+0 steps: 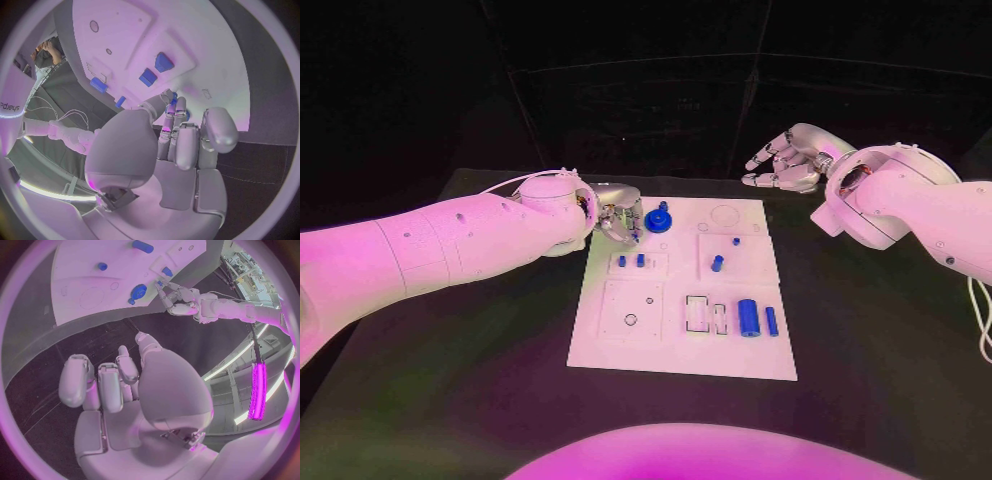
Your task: Assemble the parts on the task board
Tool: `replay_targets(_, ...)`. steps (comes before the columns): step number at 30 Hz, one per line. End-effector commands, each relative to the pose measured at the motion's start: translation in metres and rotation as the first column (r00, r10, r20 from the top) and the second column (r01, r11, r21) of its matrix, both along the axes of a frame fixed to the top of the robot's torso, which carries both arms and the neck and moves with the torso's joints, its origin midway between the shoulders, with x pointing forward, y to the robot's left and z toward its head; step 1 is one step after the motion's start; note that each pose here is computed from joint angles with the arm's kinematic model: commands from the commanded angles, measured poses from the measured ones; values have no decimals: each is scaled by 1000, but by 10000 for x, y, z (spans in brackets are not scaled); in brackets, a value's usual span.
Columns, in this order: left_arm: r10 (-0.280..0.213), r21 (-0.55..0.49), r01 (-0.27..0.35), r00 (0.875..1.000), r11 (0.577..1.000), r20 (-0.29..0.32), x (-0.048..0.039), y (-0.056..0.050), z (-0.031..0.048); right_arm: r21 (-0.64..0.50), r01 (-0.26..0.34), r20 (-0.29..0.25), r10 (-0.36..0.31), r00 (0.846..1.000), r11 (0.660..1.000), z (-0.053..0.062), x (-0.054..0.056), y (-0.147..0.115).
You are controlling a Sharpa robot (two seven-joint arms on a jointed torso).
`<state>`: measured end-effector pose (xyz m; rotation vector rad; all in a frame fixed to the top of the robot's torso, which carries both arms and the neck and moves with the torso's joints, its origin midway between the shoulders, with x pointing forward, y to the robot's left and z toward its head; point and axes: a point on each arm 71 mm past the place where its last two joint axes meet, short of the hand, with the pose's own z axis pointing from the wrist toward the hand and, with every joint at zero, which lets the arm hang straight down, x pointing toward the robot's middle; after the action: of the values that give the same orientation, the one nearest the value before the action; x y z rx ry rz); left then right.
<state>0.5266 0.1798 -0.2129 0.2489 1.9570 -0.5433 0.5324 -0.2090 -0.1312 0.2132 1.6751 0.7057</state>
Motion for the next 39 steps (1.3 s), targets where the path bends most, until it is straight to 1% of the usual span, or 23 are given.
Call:
replay_targets(1, -2, 10, 3, 1000, 1000, -21, -11, -7, -20, -1, -10, 6, 10, 1000, 1000, 15, -1, 14)
replay_targets(20, -14, 3, 14, 1000, 1000, -20, -16, -61, -30, -1, -9, 6, 9, 1000, 1000, 15, 0, 16)
replay_targets(39, 12, 33, -11, 999, 999, -42, 1, -32, -62, -1, -9, 6, 9, 1000, 1000, 15, 1, 13)
